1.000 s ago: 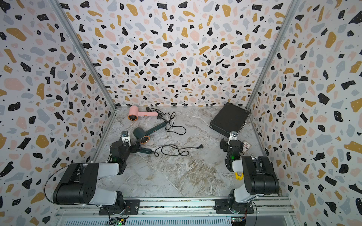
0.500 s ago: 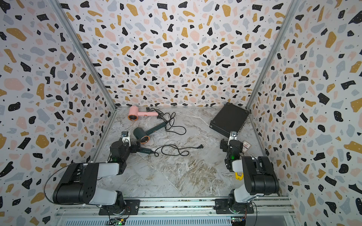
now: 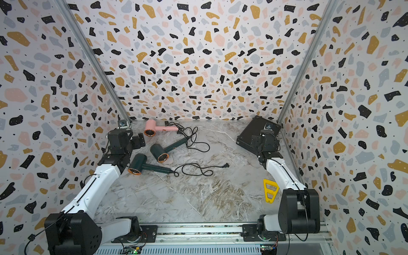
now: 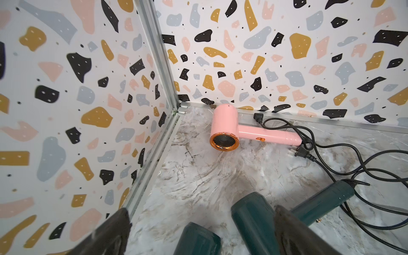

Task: Wrap the cord around the hair dryer
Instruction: Pick up the hair dryer from the center of the board.

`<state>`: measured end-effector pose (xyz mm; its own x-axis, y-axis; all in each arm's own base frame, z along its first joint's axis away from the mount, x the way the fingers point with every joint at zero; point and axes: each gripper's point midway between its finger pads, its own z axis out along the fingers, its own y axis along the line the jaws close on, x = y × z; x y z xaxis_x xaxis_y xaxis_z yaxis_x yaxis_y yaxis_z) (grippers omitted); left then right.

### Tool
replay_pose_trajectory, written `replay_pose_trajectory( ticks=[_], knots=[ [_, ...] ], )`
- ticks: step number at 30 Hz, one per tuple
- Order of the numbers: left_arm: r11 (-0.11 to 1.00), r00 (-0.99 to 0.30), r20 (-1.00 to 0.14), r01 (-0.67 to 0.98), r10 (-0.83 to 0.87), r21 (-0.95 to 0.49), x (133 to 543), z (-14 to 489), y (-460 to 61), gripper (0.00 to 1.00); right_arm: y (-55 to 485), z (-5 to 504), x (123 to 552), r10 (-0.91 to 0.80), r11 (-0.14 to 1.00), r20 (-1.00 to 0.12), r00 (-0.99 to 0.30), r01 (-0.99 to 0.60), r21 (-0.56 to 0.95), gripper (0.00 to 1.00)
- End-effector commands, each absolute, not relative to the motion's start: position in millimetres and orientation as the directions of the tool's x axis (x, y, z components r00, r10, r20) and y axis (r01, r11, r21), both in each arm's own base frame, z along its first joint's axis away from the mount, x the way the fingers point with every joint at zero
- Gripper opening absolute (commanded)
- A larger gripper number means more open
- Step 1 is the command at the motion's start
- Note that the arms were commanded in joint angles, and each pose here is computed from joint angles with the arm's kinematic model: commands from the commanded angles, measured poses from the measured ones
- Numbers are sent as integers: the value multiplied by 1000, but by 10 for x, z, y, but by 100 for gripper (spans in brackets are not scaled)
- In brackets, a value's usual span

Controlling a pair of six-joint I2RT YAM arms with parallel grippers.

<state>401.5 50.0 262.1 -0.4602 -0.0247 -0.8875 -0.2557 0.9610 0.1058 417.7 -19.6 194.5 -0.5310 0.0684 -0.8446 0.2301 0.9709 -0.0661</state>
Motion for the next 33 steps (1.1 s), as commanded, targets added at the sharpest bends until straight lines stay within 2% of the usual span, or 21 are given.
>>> replay_pose_trajectory(
  ticks=[1, 4, 7, 10, 14, 18, 25, 29, 33],
  knots=[
    [961, -771, -635, -143, 43, 238, 3724, 2024, 495, 99, -80, 1624, 3747, 51, 973, -687, -725, 190, -128, 100],
    [970, -853, -512, -32, 99, 241, 3709, 1866, 412, 99, 57, 1704, 3623, 86, 983, -656, -750, 172, -68, 100],
    [970, -878, -452, 54, 159, 236, 3723, 1671, 363, 99, 221, 1716, 3488, 140, 988, -604, -785, 155, 27, 100],
    [979, -910, -391, 67, 139, 192, 3722, 1452, 399, 99, 357, 1680, 3354, 147, 989, -556, -818, 121, 84, 99],
    [984, -949, -302, 37, 89, 175, 3761, 1145, 511, 99, 398, 1641, 3173, 137, 990, -519, -844, 111, 82, 97],
    [978, -957, -289, -31, 30, 206, 3848, 1009, 683, 99, 408, 1602, 3020, 123, 992, -494, -861, 102, 69, 97],
    [976, -983, -180, -4, 36, 217, 3841, 764, 743, 100, 442, 1548, 2852, 109, 994, -458, -882, 84, 76, 98],
    [986, -988, -154, -7, 20, 168, 3799, 641, 667, 89, 442, 1549, 2755, 106, 994, -449, -887, 78, 80, 98],
    [992, -994, -111, 8, 22, 129, 3783, 561, 606, 87, 432, 1526, 2711, 97, 995, -447, -889, 71, 75, 98]
  ],
)
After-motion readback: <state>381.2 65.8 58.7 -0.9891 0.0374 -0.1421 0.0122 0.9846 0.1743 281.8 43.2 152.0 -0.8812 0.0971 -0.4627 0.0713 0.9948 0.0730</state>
